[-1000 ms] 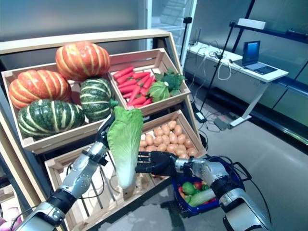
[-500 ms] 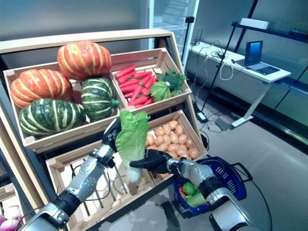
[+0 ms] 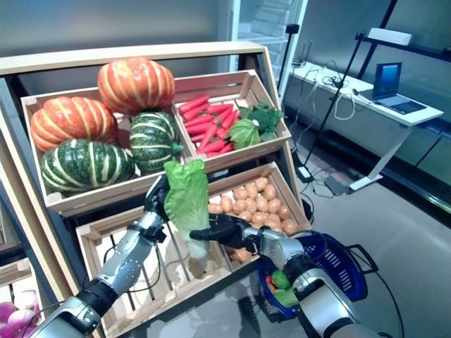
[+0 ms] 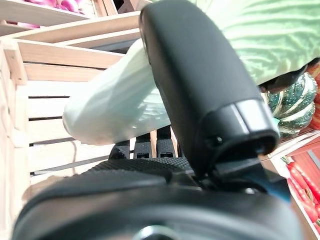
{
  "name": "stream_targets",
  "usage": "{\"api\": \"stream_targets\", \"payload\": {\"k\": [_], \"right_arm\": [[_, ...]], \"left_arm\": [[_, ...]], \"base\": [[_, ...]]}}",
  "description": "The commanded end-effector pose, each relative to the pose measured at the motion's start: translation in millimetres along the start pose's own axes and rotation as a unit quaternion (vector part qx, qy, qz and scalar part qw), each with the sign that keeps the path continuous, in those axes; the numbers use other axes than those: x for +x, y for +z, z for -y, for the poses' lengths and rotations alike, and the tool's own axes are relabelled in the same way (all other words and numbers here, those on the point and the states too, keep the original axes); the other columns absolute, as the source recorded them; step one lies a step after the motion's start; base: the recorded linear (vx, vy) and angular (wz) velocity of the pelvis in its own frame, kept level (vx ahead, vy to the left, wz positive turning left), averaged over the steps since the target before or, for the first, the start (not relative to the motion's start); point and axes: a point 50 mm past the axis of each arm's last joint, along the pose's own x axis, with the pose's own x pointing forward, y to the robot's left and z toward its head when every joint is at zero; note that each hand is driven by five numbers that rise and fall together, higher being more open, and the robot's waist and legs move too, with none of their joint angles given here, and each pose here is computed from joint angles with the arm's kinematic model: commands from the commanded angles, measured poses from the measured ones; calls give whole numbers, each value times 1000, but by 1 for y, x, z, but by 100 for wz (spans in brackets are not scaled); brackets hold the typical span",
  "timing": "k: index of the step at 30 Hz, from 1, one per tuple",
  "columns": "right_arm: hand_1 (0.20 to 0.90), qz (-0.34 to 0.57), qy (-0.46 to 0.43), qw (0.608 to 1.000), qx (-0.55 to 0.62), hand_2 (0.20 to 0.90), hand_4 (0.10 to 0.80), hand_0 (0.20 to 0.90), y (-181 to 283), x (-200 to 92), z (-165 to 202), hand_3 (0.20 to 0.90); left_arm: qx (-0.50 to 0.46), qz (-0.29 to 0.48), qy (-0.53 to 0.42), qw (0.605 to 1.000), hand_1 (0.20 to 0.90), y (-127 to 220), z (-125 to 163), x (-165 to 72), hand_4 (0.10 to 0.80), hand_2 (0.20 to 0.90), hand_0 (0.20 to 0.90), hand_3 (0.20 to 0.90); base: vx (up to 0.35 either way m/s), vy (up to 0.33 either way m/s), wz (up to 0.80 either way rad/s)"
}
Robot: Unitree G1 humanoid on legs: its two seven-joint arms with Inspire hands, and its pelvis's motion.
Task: Put vegetables into the basket
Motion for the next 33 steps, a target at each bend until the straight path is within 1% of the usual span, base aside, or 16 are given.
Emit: {"api": "stream_targets", "payload": {"k": [1, 4, 5, 6, 7, 8, 15, 17, 20, 22, 24, 25, 29, 33], "right_arm": [[300, 119, -108, 986, -51, 300, 400, 300, 89, -1, 6, 300], [300, 140, -102, 984, -41, 300, 400, 300, 93, -5, 6, 300], [300, 147, -102, 983, -42, 300, 400, 300, 95, -8, 7, 300], [300, 153, -101, 982, -42, 300, 400, 300, 96, -10, 8, 300], [300, 157, -102, 981, -42, 300, 400, 300, 96, -12, 8, 300], [300, 161, -103, 981, -43, 300, 400, 300, 96, -14, 9, 300], [300, 191, -147, 970, -38, 300, 400, 300, 82, -50, 37, 300], [300, 194, -180, 964, -35, 300, 400, 300, 63, -71, 55, 300], [300, 197, -220, 955, -19, 300, 400, 300, 46, -96, 73, 300], [300, 196, -242, 950, -12, 300, 400, 300, 38, -107, 81, 300], [300, 199, -274, 941, 0, 300, 400, 300, 26, -124, 93, 300], [300, 200, -280, 939, 4, 300, 400, 300, 24, -127, 95, 300], [300, 230, -367, 900, 46, 300, 400, 300, 4, -164, 118, 300], [300, 251, -428, 864, 82, 300, 400, 300, -8, -188, 131, 300]], "left_arm": [[-50, 135, -230, 962, 300, 48, 113, 39, 400, 300, 300, 300], [-45, 123, -214, 968, 300, 45, 108, 38, 400, 300, 300, 300], [-43, 118, -210, 970, 528, 44, 105, 37, 552, 528, 528, 528], [-39, 115, -209, 970, 686, 42, 102, 36, 657, 686, 686, 686], [-35, 113, -208, 971, 815, 41, 101, 35, 744, 815, 815, 815], [-28, 111, -206, 972, 900, 40, 99, 34, 800, 900, 900, 900], [26, 89, -174, 980, 900, 39, 70, 23, 800, 900, 900, 900], [58, 77, -152, 984, 900, 37, 52, 16, 800, 900, 900, 900], [89, 61, -119, 987, 900, 35, 29, 6, 800, 900, 900, 900], [102, 55, -99, 988, 900, 35, 15, 2, 800, 900, 900, 900], [123, 45, -68, 989, 900, 35, -3, -4, 800, 900, 900, 900], [128, 43, -62, 989, 900, 35, -6, -5, 800, 900, 900, 900], [158, 20, -4, 987, 900, 29, -36, -22, 800, 900, 900, 900], [184, 2, 18, 983, 900, 21, -46, -31, 800, 900, 900, 900]], "base": [[0, 0, 0], [0, 0, 0], [0, 0, 0], [0, 0, 0], [0, 0, 0], [0, 0, 0], [-2, -3, -3], [-18, -24, -9], [-10, -29, -7], [3, -20, -18], [-13, -15, -17], [-17, -17, -19], [-5, -28, -17], [11, -40, -5]]}}
